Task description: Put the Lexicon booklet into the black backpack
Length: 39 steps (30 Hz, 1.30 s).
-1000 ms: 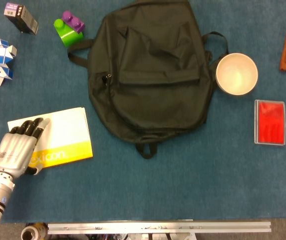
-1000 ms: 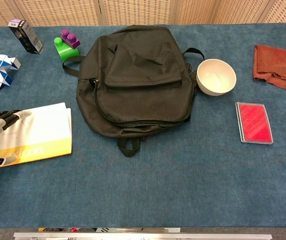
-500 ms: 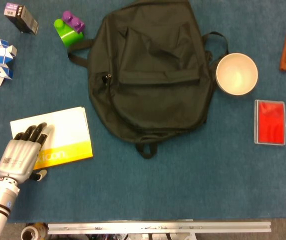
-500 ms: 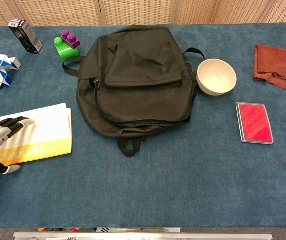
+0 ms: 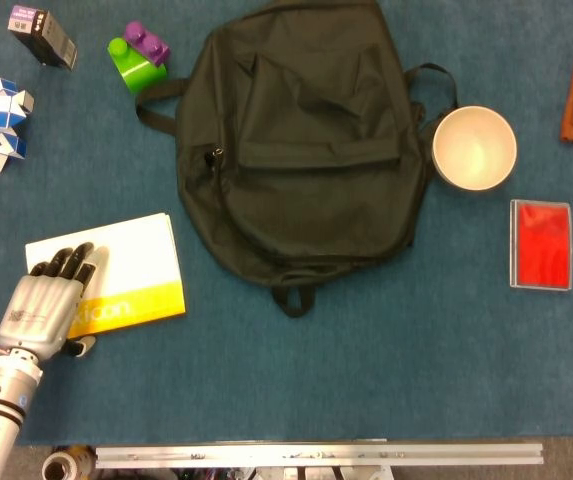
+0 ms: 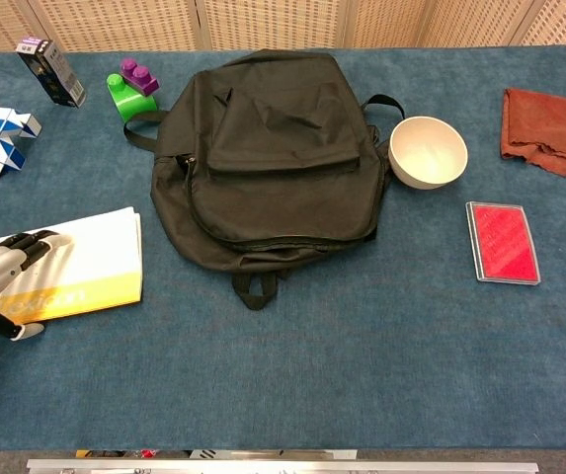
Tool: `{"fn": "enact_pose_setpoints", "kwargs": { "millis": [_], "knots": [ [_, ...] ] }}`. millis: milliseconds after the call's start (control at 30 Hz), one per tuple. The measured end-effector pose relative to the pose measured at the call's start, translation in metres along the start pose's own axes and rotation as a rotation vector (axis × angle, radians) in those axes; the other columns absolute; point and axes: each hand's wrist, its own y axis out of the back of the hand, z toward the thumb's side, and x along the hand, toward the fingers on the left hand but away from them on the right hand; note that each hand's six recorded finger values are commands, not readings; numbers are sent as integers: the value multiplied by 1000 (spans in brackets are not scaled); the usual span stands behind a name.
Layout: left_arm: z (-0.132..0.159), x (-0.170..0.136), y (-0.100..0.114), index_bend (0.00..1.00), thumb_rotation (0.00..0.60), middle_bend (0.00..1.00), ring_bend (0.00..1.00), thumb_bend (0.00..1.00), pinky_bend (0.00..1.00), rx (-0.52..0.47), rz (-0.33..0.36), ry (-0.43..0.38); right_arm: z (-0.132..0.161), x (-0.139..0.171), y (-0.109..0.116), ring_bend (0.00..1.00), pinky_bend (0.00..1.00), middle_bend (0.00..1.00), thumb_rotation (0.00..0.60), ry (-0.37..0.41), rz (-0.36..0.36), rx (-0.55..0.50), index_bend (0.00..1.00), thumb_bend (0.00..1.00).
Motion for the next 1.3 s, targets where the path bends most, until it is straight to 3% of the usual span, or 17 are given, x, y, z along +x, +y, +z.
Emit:
{"fn": "enact_pose_setpoints", "kwargs": {
  "millis": [533,833,1300],
  "knots": [
    [-5,5,8,0,600,105,96,171,188,-28,11,7,-3,1,-3,172,316,309,600,-12,11,-3,237,65],
    [-11,14,18,2,600,128,115,262,192,-70,47,20,-4,1,-3,172,316,309,600,-19,16,-4,237,65],
    [-31,39,43,129,600,205,174,279,194,-112,147,59,-6,3,-3,174,318,309,600,-24,23,-7,238,65]
  ]
}}
